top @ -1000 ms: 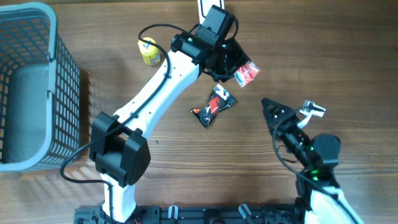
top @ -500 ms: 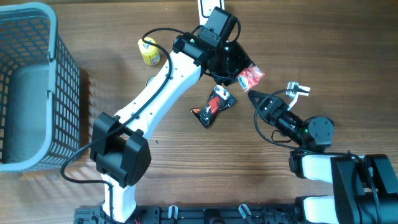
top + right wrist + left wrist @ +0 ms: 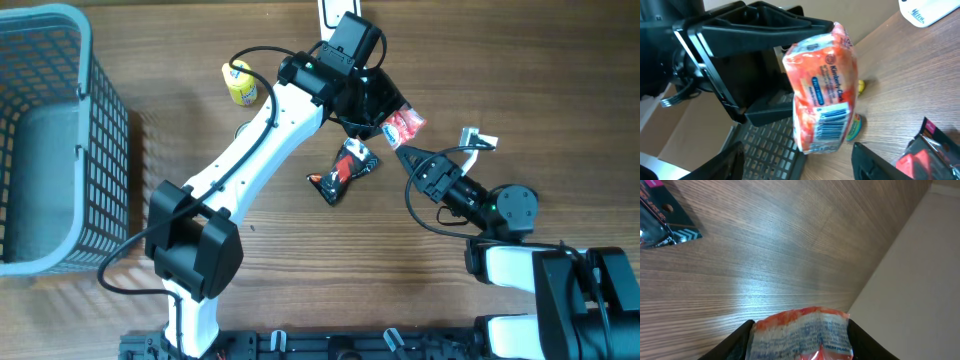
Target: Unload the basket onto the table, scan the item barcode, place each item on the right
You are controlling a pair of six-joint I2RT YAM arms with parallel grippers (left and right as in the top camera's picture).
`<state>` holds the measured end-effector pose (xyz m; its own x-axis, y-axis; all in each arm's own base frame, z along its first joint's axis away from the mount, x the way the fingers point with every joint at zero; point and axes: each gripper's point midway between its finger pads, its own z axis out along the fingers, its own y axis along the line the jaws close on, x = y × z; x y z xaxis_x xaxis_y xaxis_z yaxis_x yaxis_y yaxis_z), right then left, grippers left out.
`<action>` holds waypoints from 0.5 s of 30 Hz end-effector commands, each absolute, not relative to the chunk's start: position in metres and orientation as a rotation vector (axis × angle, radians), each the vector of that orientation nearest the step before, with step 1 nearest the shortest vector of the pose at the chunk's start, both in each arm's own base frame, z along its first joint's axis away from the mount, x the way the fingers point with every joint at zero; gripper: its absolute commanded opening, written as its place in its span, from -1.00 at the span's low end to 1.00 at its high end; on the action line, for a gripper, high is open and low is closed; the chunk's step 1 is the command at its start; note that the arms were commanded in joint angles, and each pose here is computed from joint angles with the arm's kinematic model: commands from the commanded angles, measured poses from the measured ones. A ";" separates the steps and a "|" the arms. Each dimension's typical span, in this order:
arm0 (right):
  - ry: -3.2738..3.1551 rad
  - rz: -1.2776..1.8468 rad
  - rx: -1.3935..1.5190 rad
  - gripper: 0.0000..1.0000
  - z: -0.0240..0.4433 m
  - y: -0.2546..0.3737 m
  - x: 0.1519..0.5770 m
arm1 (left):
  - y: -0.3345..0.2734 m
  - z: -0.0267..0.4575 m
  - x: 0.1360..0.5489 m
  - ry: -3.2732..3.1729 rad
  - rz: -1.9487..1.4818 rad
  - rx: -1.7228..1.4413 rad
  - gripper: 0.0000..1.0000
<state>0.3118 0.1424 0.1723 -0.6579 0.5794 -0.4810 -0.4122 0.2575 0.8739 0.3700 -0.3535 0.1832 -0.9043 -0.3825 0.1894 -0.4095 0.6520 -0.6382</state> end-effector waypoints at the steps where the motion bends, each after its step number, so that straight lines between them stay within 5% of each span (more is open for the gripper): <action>1: 1.691 1.460 0.115 0.46 0.173 0.140 0.319 | -0.358 0.200 0.362 -2.771 1.163 0.642 0.01; 15: 1.711 1.376 0.182 0.30 0.161 0.131 0.330 | -0.356 0.197 0.356 -2.756 1.130 0.647 -0.01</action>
